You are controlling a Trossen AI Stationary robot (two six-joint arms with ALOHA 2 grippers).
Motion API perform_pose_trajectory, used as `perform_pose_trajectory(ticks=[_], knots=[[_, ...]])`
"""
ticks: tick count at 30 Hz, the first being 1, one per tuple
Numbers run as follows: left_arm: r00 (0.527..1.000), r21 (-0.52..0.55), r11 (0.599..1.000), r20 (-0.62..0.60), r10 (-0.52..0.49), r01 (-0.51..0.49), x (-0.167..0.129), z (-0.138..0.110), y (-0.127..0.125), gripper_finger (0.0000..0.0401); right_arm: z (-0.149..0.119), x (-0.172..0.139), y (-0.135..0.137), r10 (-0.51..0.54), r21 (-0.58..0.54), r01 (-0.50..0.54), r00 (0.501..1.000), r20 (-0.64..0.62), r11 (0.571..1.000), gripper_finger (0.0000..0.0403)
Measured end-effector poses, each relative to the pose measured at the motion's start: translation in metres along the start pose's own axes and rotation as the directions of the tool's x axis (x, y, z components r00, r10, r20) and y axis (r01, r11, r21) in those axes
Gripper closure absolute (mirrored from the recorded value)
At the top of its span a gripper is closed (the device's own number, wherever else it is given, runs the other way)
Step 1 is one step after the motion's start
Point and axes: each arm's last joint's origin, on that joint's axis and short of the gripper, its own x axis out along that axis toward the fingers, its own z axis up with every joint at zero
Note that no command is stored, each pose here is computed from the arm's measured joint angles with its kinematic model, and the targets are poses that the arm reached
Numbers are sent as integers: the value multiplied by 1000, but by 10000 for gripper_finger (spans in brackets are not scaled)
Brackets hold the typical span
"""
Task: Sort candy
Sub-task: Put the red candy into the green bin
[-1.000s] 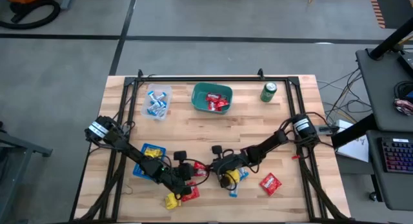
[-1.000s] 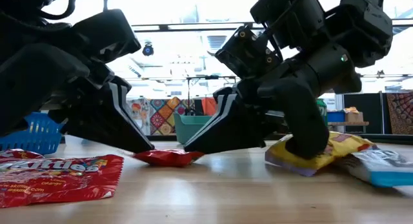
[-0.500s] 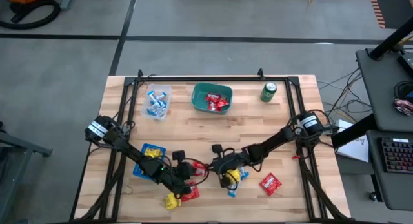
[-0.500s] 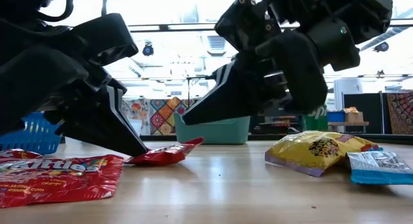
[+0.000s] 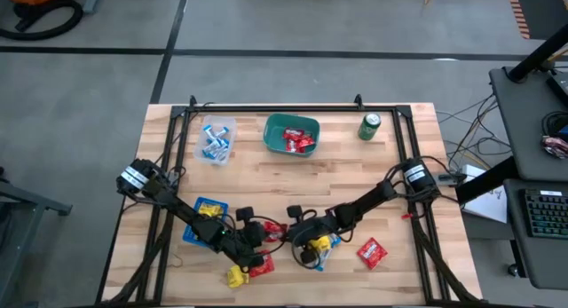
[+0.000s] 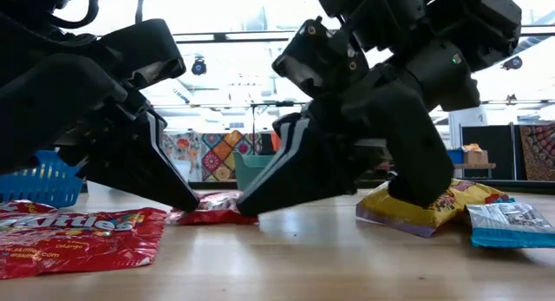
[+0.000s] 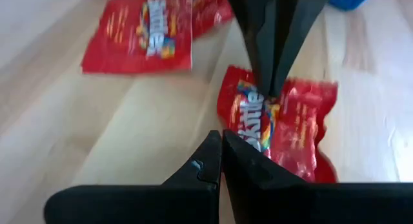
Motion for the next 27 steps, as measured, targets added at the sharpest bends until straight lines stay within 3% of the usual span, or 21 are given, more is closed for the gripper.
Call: perform_pose_trajectory(ticks=[10,17,27], knots=[[1000,18,1000,-22,14,-14,0,-2,2,401,-1,-4,0,-3,17,4,999,-49,1000,394],[1000,15,1000,-17,14,-14,-3,0,2,401,13,-17,-2,-2,8,3,999,-34,1000,394],[996,52,998,76,-47,43,-28,31,2,401,45,-50,-7,-5,5,5,1000,2,1000,394]])
